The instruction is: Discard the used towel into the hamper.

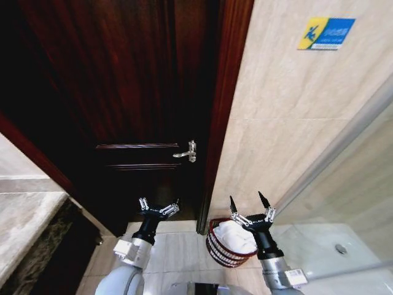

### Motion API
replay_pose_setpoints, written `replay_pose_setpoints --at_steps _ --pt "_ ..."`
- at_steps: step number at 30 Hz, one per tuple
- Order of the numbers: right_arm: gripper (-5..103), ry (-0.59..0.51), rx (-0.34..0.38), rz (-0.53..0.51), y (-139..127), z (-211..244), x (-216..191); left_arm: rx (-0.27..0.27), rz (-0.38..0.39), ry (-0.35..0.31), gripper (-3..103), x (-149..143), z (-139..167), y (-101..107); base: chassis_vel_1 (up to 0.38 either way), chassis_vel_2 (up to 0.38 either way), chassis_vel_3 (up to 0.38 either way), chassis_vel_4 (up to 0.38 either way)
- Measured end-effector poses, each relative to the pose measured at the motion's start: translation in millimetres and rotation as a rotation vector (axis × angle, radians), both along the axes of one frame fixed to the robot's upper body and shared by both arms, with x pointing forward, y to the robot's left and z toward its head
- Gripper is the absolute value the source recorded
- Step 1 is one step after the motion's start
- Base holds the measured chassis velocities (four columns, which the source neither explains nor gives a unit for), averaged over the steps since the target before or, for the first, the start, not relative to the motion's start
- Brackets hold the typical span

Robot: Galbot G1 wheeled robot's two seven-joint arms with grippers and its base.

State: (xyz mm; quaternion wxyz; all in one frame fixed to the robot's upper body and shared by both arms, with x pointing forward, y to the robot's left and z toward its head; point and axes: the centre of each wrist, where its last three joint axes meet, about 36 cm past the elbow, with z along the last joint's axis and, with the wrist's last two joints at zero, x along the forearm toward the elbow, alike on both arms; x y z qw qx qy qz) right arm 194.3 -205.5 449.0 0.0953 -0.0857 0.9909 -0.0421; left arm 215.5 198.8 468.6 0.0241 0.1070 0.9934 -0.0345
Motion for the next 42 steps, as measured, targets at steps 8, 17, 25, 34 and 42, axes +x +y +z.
replay_pose_setpoints --at_steps 8,17,25,34,42 --pt "100 0.000 0.000 0.000 0.0 0.0 0.0 0.000 0.000 0.000 100 0.0 0.0 0.0 -0.092 -0.101 0.097 0.092" --pt "100 0.000 0.000 0.000 0.0 0.0 0.0 0.000 0.000 0.000 100 0.0 0.0 0.0 -0.120 -0.119 0.126 0.105" --pt "100 0.000 0.000 0.000 0.0 0.0 0.0 0.000 0.000 0.000 100 0.0 0.0 0.0 -0.030 -0.032 0.045 0.042" --pt "100 0.000 0.000 0.000 0.0 0.0 0.0 0.000 0.000 0.000 100 0.0 0.0 0.0 0.052 0.048 0.029 0.023" --pt "100 0.000 0.000 0.000 0.0 0.0 0.0 0.000 0.000 0.000 100 0.0 0.0 0.0 0.050 0.054 0.070 0.074"
